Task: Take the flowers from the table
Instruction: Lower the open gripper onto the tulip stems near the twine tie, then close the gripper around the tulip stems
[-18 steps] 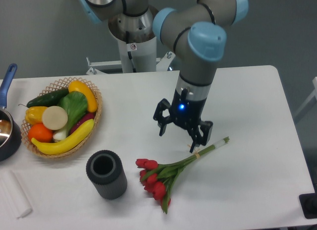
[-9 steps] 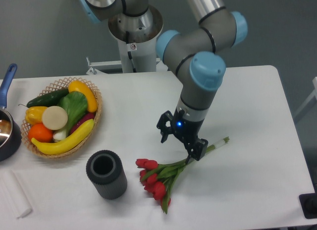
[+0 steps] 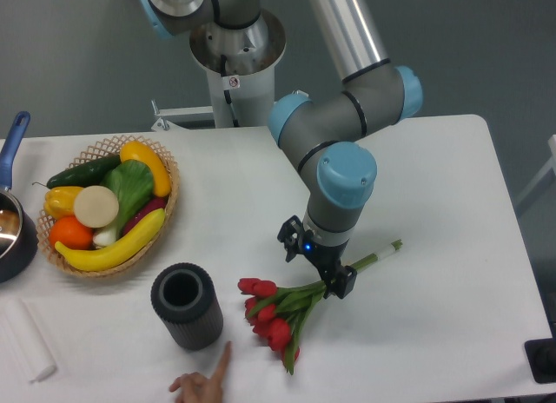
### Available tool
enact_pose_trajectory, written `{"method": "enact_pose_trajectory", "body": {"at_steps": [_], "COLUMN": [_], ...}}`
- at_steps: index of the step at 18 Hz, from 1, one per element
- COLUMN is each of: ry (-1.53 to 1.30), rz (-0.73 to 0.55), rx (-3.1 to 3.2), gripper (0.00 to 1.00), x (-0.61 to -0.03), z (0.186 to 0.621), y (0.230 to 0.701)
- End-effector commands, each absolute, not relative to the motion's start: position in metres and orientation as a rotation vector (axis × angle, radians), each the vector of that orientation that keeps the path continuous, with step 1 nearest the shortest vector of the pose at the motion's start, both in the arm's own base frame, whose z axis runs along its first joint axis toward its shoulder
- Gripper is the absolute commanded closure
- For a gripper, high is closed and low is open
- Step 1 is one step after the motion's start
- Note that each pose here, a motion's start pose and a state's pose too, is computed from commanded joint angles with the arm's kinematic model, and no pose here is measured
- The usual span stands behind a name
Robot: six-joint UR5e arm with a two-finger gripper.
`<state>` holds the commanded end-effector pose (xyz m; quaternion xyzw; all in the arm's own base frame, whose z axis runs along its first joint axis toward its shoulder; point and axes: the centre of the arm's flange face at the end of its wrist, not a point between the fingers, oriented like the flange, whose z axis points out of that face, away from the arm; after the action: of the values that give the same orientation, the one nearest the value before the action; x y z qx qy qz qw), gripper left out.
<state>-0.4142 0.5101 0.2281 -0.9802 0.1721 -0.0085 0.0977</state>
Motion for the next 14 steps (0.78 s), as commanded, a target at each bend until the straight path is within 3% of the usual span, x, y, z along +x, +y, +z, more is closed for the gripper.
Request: {"method": "enact_pose_trajectory", "body": {"at_steps": [14], "ry": [0.439], "rz": [0.006], "rx": [-2.945], "gripper": [0.0], "x": [-0.414], "z": [0.201], "y": [0.535]}}
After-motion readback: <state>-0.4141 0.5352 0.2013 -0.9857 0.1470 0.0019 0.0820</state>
